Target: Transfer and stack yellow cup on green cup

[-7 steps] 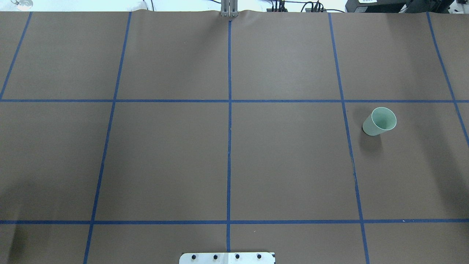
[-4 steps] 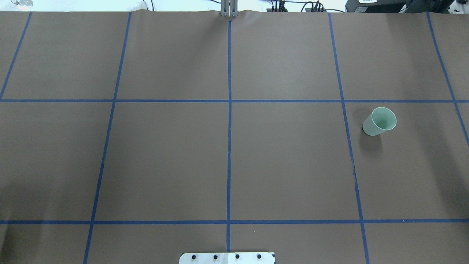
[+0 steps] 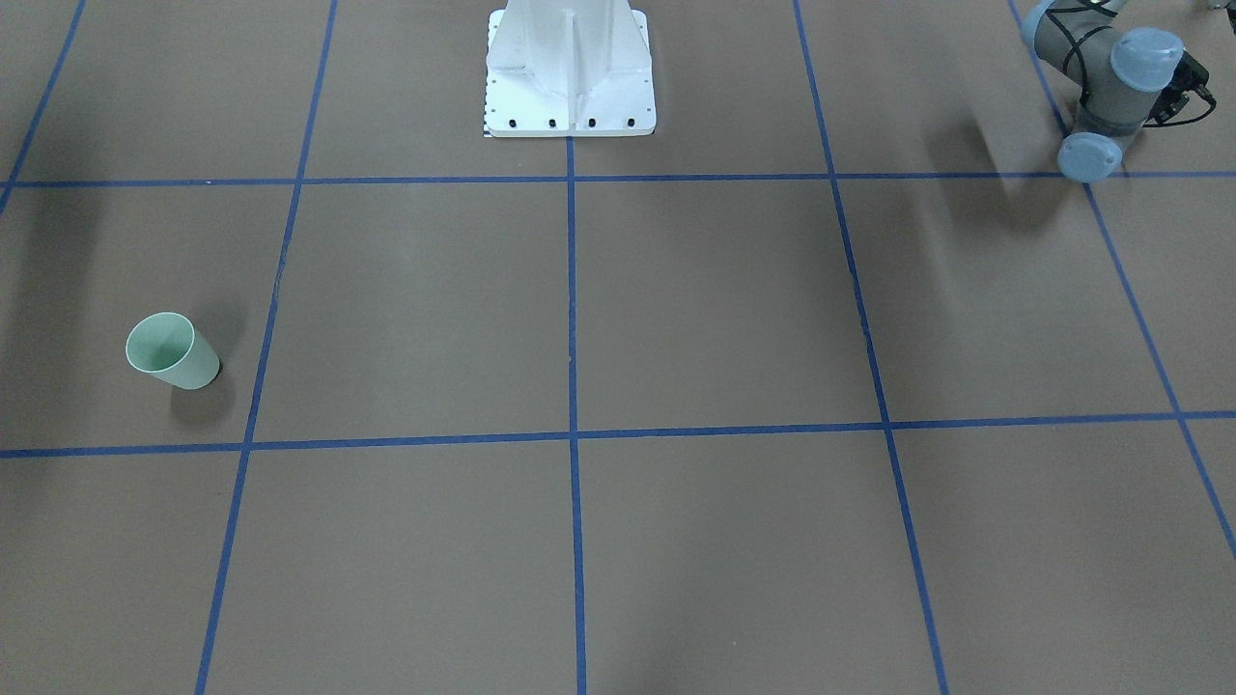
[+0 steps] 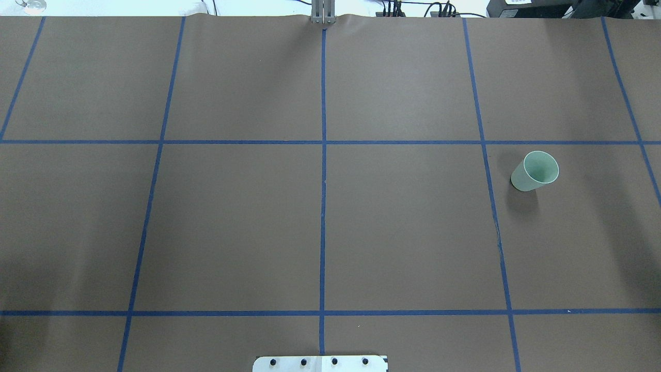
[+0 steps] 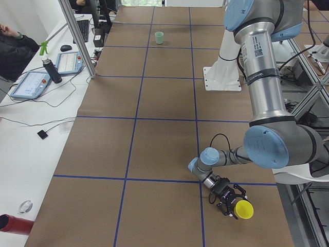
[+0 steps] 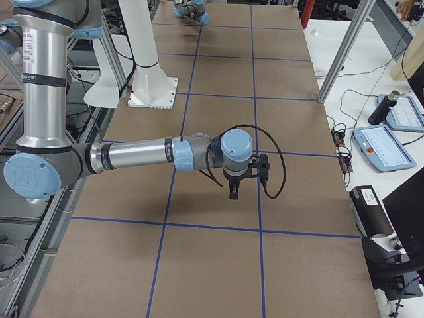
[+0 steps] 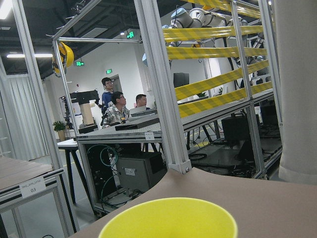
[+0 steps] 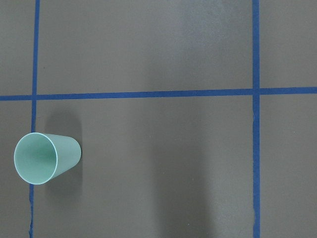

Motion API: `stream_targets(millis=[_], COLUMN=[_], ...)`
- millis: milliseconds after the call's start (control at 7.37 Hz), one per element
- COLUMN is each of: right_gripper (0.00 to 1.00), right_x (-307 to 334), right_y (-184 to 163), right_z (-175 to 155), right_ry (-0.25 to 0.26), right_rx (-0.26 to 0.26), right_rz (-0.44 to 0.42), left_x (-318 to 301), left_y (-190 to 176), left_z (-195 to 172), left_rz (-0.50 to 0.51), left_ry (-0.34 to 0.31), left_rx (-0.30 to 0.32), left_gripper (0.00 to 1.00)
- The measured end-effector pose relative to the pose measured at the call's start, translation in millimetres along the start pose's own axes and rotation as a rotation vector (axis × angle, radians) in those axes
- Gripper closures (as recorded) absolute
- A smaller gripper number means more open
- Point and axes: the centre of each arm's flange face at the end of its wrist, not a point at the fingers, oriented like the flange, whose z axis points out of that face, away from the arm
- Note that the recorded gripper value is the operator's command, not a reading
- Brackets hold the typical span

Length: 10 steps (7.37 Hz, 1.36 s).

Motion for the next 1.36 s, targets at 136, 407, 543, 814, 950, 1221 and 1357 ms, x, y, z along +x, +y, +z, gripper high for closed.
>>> stream_targets(millis=[136, 407, 543, 814, 950, 1221, 1357], right_gripper=[0.00, 0.00, 0.00, 0.00, 0.00, 0.00, 0.00], right_x=[0, 0, 0, 1, 2, 0, -1], right_y=[0, 1, 1, 1, 2, 2, 2], right_z=[0, 0, 0, 1, 1, 1, 1], right_ry=[0.000, 0.000, -0.001, -0.001, -0.002, -0.017, -0.023], right_rx=[0.000, 0.000, 0.000, -0.002, -0.003, -0.008, -0.008], right_rz=[0.000, 0.000, 0.000, 0.002, 0.004, 0.011, 0.013], left_x=[2, 5, 8, 17, 21, 26, 33], left_y=[0, -2, -8, -38, -62, -100, -112], left_z=[3, 9, 17, 52, 73, 86, 85], left_rz=[-0.001, 0.016, 0.036, 0.066, 0.092, 0.176, 0.208], left_ry=[-0.002, -0.003, -0.007, -0.034, -0.044, 0.005, 0.036], left_rx=[0.006, 0.020, 0.035, 0.083, 0.111, 0.150, 0.151], left_gripper=[0.74, 0.91, 0.91, 0.91, 0.91, 0.91, 0.91])
